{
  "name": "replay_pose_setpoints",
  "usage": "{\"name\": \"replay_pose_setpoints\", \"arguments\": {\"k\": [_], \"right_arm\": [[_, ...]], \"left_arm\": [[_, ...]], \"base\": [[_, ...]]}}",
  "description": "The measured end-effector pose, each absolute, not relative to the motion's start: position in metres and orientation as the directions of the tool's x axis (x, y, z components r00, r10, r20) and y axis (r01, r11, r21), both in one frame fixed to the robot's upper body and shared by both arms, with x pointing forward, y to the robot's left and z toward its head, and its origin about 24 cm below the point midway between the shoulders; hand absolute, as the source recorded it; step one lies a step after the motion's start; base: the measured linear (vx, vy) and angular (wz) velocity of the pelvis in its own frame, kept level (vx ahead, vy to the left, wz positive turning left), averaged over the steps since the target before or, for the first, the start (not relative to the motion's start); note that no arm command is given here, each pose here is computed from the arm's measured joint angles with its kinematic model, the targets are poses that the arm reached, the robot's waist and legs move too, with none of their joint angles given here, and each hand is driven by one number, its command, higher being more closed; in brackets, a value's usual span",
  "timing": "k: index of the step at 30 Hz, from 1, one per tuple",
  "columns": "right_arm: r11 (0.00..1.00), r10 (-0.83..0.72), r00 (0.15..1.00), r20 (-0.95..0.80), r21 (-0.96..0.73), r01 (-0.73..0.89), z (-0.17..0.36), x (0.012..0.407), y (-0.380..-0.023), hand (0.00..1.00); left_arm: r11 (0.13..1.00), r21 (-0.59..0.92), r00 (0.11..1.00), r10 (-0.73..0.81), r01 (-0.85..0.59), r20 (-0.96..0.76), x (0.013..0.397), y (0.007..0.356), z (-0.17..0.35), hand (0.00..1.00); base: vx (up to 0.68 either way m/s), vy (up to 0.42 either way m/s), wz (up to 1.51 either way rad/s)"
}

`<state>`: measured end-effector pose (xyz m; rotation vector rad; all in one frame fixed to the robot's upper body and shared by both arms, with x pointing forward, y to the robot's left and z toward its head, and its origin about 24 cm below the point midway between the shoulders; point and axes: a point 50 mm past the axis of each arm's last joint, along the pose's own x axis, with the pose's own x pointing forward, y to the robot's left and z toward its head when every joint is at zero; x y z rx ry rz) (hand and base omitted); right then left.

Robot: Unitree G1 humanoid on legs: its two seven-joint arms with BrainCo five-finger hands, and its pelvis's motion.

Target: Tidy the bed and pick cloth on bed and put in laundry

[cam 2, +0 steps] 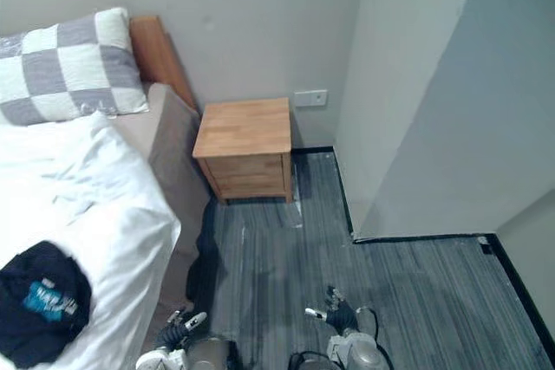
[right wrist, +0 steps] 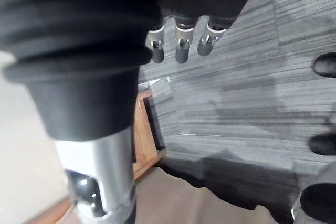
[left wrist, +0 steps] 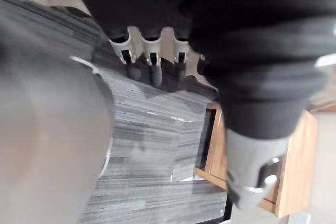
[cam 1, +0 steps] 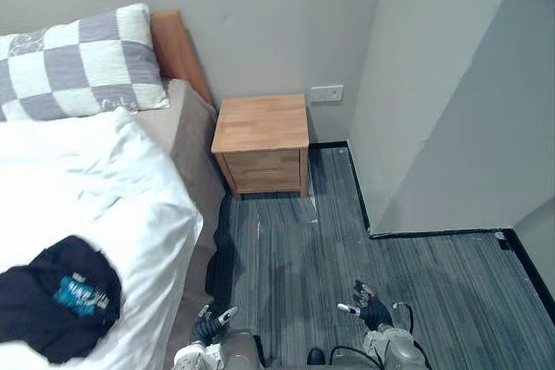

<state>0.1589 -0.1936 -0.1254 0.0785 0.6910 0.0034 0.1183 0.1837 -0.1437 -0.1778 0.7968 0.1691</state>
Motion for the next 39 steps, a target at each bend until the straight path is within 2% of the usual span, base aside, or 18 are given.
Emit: {"name": "replay_pose_setpoints", "arguments": {"k": [3,6,8,11,12,15,17,20,24,30,33,37,39], "right_arm": [[1.0,0.028,0.819,-0.574,0.018,-0.022,-0.111,0.171,-0.2,0.0],[0.998,0.063,0.892,-0.448,0.019,-0.061,-0.087,0.19,-0.184,0.0],[0.998,0.043,0.931,-0.363,-0.016,-0.053,-0.069,0.195,-0.19,0.0],[0.996,0.029,0.982,-0.186,-0.083,-0.045,-0.029,0.212,-0.2,0.0],[0.994,0.026,0.998,-0.052,-0.103,-0.031,0.0,0.222,-0.201,0.0],[0.989,0.052,0.991,0.123,-0.143,-0.034,0.043,0.236,-0.197,0.0],[0.973,0.11,0.974,0.197,-0.221,-0.065,0.072,0.255,-0.197,0.0],[0.952,0.2,0.933,0.3,-0.286,-0.112,0.112,0.285,-0.185,0.0],[0.916,0.202,0.92,0.335,-0.397,-0.057,0.149,0.322,-0.168,0.0],[0.787,0.054,0.977,0.207,-0.61,0.086,0.136,0.356,-0.178,0.0],[0.707,-0.016,0.938,0.347,-0.659,0.256,0.197,0.382,-0.19,0.0],[0.623,-0.146,0.83,0.538,-0.602,0.499,0.293,0.39,-0.218,0.0],[0.583,-0.205,0.82,0.534,-0.607,0.541,0.301,0.391,-0.234,0.0]], "left_arm": [[0.974,-0.101,0.66,0.061,-0.204,-0.749,0.109,0.175,-0.148,0.0],[0.988,-0.024,0.643,0.08,-0.152,-0.761,0.11,0.193,-0.147,0.0],[0.986,-0.022,0.626,0.088,-0.167,-0.775,0.107,0.197,-0.148,0.0],[0.974,-0.025,0.616,0.123,-0.226,-0.779,0.102,0.207,-0.148,0.0],[0.969,-0.003,0.609,0.152,-0.247,-0.778,0.098,0.218,-0.148,0.0],[0.956,0.057,0.58,0.221,-0.287,-0.784,0.08,0.243,-0.145,0.0],[0.943,0.047,0.528,0.224,-0.328,-0.819,0.057,0.237,-0.15,0.0],[0.918,0.034,0.484,0.239,-0.394,-0.842,0.046,0.233,-0.154,0.0],[0.911,-0.025,0.519,0.211,-0.411,-0.828,0.063,0.222,-0.154,0.0],[0.959,-0.04,0.569,0.132,-0.28,-0.812,0.078,0.213,-0.152,0.0],[0.974,-0.062,0.619,0.088,-0.217,-0.781,0.099,0.207,-0.147,0.0],[0.985,-0.083,0.765,0.061,-0.148,-0.641,0.157,0.206,-0.122,0.0],[0.991,-0.084,0.782,0.032,-0.107,-0.623,0.166,0.198,-0.118,0.0]], "base": [[0.58,0.023,0.7],[0.43,-0.007,1.54],[0.42,-0.153,2.31],[0.35,-0.249,2.34],[0.34,-0.451,2.36],[0.28,-0.504,2.01],[0.29,-0.479,1.09],[0.15,-0.261,0.72],[0.06,-0.224,1.38],[-0.01,-0.004,1.21],[-0.07,0.11,0.43],[-0.1,0.05,0.36],[-0.03,-0.034,0.42]]}}
